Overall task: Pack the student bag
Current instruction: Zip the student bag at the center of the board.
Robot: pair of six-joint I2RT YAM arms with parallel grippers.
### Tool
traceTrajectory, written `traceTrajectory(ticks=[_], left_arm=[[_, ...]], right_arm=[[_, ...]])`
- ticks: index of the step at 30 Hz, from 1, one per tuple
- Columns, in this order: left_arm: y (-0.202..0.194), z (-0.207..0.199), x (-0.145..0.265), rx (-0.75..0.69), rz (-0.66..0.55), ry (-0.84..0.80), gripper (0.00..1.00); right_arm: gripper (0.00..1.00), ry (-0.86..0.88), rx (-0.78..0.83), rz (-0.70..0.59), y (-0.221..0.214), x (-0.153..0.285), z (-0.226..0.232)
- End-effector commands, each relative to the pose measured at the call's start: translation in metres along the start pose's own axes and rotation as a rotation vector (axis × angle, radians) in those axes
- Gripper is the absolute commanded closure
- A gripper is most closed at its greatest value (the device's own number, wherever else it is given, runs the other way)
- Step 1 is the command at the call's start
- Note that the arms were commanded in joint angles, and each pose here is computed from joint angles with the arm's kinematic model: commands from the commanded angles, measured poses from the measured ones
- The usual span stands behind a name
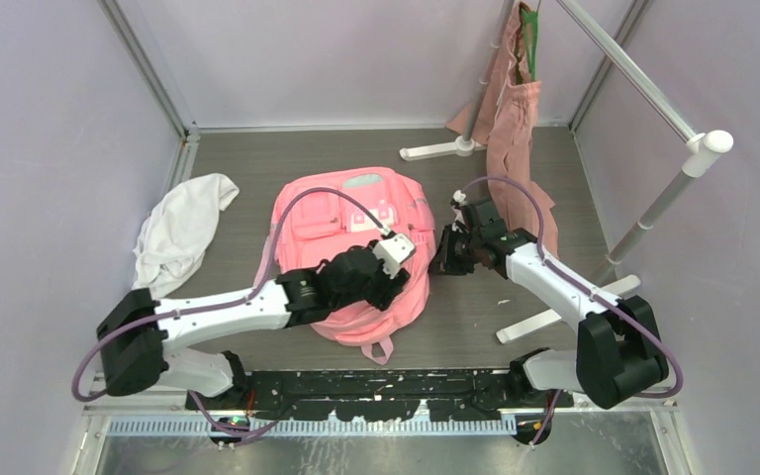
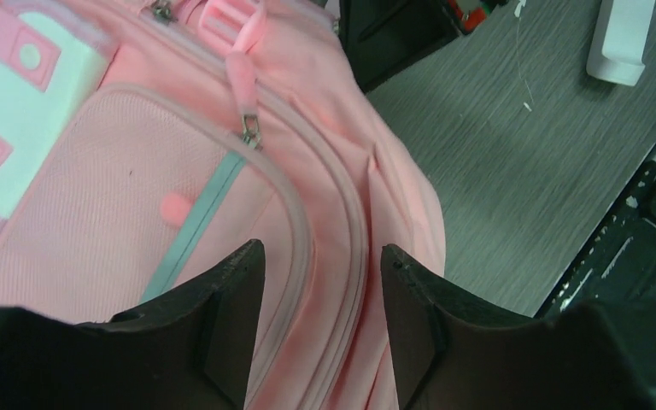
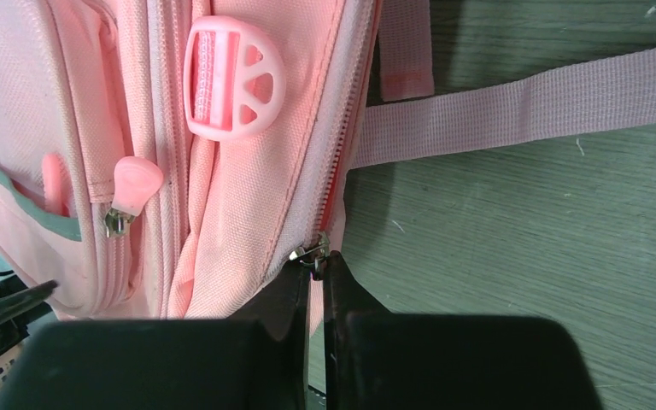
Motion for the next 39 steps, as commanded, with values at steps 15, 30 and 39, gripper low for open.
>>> traceTrajectory(ticks=[15,30,39], left_arm=[[0.042,-0.053,-0.040,-0.090,-0.119,0.042,0.46],[0.024,-0.025,-0.048,-0.217,-0.068,0.256,0.99],[0.019,-0.020,-0.011,-0.146,-0.104,0.183,1.00]], right_arm=[[0.99,0.071,0.015,-0.140,0.029,0.016,0.020],[0.99,0.061,0.017,-0.140,0.030,0.015,0.019],[0.99,0.059,0.032,-0.168,0.039,0.022,0.022]])
Point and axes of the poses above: each gripper's point midway between its finger pads, its own x axis back along the fingers, its own z axis along the line the jaws close on, y = z × x, the point moved 1 cm from there along x, back along the fingers, and after that the axes turned 11 degrees about x, right-handed, at the moved point
